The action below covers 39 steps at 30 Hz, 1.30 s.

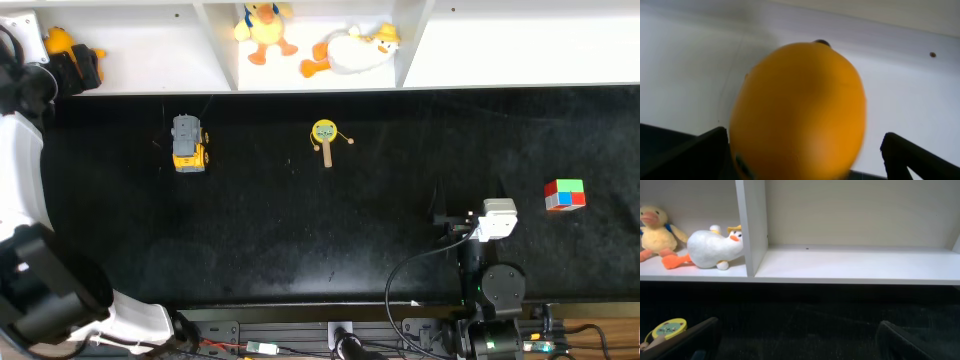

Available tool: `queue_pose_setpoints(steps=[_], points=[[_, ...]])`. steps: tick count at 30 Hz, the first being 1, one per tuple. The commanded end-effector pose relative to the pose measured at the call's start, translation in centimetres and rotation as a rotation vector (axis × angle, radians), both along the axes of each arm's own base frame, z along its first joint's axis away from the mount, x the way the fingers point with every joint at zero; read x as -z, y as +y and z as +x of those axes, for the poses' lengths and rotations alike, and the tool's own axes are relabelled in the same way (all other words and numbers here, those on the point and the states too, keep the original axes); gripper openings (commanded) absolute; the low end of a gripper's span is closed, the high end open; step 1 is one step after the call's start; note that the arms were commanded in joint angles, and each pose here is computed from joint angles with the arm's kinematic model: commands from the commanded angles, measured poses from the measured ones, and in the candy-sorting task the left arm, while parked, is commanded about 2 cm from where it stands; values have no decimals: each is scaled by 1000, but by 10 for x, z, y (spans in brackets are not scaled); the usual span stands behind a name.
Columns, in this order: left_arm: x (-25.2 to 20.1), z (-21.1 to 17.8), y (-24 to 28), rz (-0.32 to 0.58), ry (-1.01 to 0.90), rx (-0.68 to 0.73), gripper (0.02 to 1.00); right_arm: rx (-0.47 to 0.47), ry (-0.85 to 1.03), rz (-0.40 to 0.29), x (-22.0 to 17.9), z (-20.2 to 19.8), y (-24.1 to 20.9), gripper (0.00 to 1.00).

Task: Store Toys

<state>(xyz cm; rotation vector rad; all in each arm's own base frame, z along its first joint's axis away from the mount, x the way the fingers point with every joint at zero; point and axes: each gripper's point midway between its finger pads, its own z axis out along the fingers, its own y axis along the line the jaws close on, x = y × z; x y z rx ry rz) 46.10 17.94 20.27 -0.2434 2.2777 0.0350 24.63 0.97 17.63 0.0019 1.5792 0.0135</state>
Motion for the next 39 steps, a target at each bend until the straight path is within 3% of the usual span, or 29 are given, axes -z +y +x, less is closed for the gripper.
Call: queue_pose_setpoints(steps=[1,9,16,28,39], points=[[-30,-16,-15,58,-40,58,998,-7,10,2,6,1,1,996],[9,-75,-45,25,33,74,998,-7,10,2,6,1,1,996],[46,-129,-107,-7,79,163,996,-6,10,2,6,1,1,996],[80,-135,-186,-63,210,360,998,-6,10,2,6,1,1,993],[125,-112,-186,-134,281,299,982,-6,10,2,6,1,1,996]])
